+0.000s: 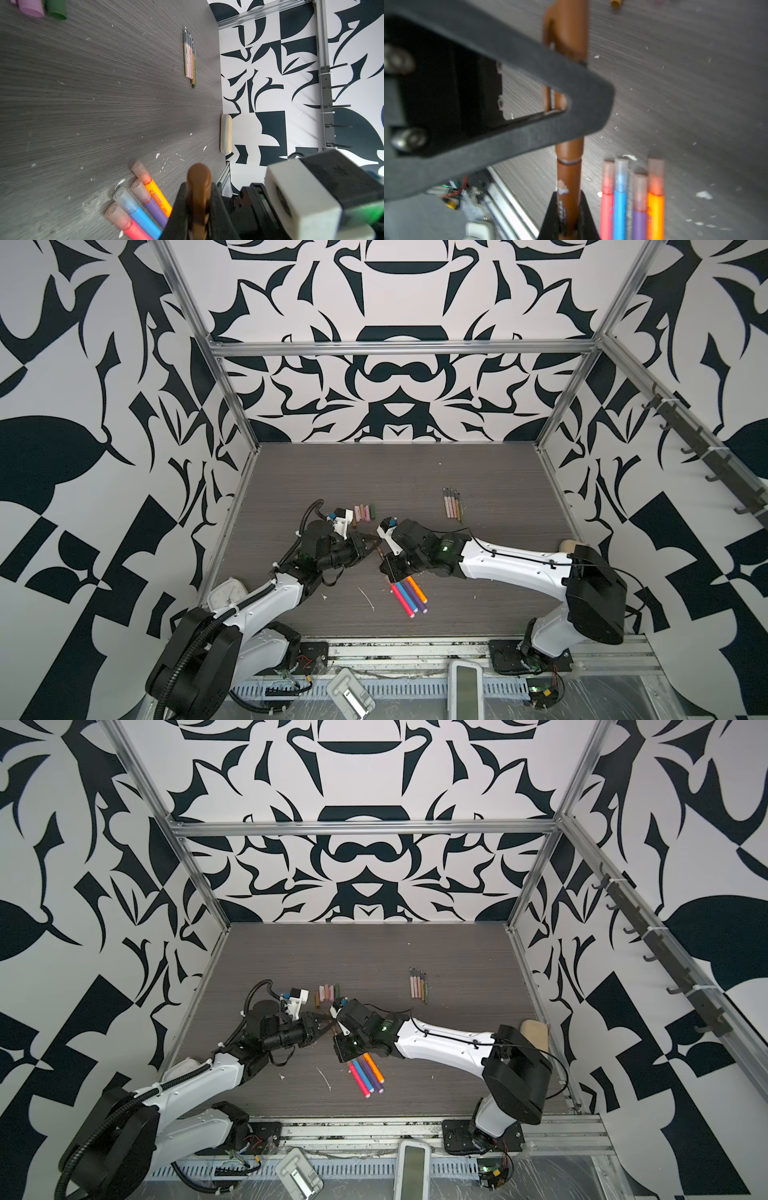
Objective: Open the pen caps
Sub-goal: 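Pull the brown cap off with the left gripper while the right holds the pen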
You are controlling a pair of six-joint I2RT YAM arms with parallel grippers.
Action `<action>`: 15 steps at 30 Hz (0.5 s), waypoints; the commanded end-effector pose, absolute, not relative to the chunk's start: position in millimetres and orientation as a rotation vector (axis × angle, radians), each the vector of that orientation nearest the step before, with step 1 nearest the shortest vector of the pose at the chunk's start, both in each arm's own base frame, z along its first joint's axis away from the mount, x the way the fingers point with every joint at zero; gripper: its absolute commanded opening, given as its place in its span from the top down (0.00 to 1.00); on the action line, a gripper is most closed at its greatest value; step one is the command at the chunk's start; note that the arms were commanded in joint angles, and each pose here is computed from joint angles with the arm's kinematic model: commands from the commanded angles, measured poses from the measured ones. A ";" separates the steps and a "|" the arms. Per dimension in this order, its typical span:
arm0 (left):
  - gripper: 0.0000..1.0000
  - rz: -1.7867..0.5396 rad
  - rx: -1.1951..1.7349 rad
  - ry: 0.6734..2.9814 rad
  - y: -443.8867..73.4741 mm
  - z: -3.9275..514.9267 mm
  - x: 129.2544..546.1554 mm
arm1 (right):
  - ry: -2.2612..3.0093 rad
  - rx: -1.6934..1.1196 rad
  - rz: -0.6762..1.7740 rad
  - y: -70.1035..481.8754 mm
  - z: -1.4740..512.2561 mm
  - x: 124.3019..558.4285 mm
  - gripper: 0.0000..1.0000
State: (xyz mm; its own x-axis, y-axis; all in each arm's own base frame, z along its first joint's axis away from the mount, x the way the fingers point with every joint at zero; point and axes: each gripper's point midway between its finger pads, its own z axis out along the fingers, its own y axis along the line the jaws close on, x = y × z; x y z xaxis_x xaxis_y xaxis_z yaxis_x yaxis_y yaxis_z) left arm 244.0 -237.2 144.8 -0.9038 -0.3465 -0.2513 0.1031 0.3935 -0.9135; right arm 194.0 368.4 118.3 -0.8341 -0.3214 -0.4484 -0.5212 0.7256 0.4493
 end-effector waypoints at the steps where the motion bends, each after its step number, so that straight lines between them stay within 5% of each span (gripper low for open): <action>1: 1.00 -1.476 -0.169 2.253 -237.7 152.0 248.4 | 2.545 -0.632 0.843 370.5 133.3 199.8 1.00; 15: 1.00 -0.969 -0.219 2.303 -155.4 189.3 356.0 | 2.628 -0.583 0.887 344.1 82.9 145.4 1.00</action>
